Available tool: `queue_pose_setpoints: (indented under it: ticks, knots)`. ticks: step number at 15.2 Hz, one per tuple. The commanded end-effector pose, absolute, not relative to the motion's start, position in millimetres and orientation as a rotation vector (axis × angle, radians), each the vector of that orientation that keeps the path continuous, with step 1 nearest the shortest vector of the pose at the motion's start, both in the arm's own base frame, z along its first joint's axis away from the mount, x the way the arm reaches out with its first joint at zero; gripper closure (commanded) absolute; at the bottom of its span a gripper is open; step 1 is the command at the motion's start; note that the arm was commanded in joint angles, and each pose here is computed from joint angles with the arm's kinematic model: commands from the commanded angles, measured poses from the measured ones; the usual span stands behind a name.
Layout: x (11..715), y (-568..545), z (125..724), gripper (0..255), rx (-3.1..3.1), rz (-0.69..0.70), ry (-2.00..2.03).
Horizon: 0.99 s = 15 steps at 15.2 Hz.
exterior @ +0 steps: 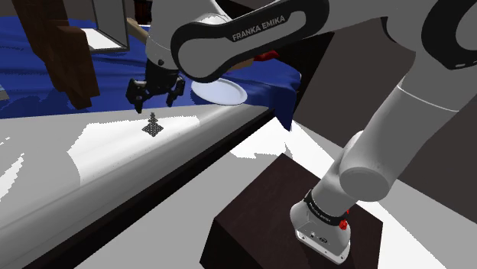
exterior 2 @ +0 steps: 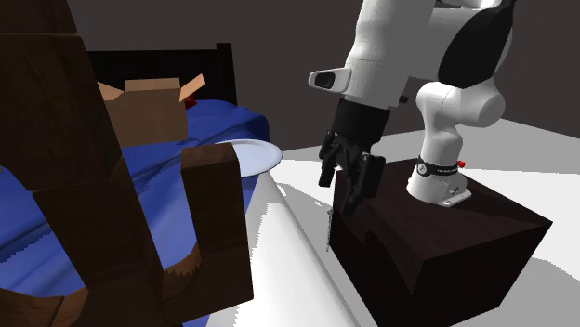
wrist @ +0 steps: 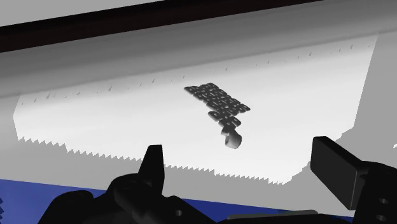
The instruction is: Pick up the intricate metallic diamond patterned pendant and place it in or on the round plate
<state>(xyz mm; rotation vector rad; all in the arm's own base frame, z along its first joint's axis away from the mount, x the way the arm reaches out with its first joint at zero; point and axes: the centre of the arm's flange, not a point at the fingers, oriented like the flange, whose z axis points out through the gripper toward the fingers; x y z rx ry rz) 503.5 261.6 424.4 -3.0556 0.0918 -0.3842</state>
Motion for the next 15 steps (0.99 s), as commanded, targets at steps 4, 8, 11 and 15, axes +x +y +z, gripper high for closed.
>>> queue_pose_setpoints:
  ticks: [4, 8, 11, 15]
  knots:
    - [508.4, 263.8, 405.9, 0, -3.055, -0.385, 0.092]
    - [508.4, 263.8, 405.9, 0, -3.055, -0.385, 0.092]
    - [508.4, 263.8, 405.9, 255, -3.055, -0.385, 0.092]
    - [508.4, 263.8, 405.9, 255, -3.055, -0.385, 0.092]
